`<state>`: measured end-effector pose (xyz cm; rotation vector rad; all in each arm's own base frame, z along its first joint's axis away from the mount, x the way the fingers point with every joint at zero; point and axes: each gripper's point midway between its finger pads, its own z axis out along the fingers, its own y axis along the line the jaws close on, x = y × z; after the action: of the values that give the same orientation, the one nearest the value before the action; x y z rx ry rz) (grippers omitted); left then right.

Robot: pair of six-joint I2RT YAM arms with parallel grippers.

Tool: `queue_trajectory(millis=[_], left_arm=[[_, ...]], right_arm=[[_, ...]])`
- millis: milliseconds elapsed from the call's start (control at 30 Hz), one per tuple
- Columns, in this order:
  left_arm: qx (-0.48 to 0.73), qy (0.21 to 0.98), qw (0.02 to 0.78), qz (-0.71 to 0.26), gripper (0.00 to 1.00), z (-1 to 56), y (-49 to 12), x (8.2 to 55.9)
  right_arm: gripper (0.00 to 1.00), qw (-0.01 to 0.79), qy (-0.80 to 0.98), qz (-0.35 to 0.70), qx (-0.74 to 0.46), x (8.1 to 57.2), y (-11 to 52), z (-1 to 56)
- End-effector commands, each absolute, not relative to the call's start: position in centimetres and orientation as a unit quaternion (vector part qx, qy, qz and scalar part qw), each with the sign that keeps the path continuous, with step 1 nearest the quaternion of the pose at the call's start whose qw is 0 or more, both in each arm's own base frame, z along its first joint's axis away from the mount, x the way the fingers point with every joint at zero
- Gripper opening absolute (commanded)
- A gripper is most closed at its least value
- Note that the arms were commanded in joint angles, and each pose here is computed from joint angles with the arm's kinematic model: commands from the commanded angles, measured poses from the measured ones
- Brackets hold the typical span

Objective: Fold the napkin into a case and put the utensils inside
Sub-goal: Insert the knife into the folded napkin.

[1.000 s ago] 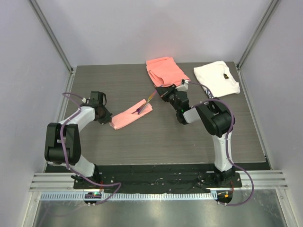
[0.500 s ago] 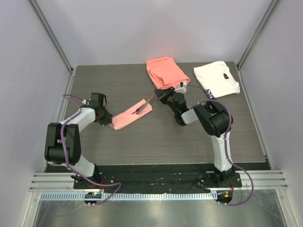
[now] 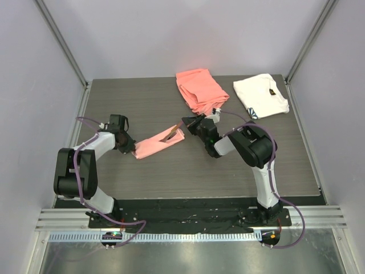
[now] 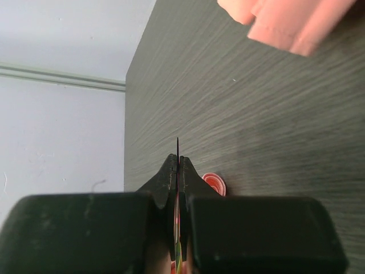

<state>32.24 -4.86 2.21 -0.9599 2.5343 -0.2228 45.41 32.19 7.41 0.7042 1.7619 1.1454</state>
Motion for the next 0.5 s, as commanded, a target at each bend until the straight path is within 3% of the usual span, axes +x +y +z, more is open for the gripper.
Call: queue_trajectory(millis=[0, 333, 467], left_arm=[[-0.354, 0.906, 0.215, -0.089, 0.00, 2.1, -4.9, 32.3], [-0.337, 0.908, 0.233, -0.087, 0.01, 4.4, -4.7, 32.6], [-0.326, 0.903, 0.265, -0.094, 0.32, 7.8, -4.5, 33.0]], right_arm=[[0.01, 0.457, 0.685, 0.475, 0.310, 44.8, 32.4, 11.0], [0.02, 0.434, 0.711, 0.464, 0.302, 42.8, 33.4, 8.6], [0.03, 0.431, 0.713, 0.464, 0.302, 42.6, 32.7, 8.1]])
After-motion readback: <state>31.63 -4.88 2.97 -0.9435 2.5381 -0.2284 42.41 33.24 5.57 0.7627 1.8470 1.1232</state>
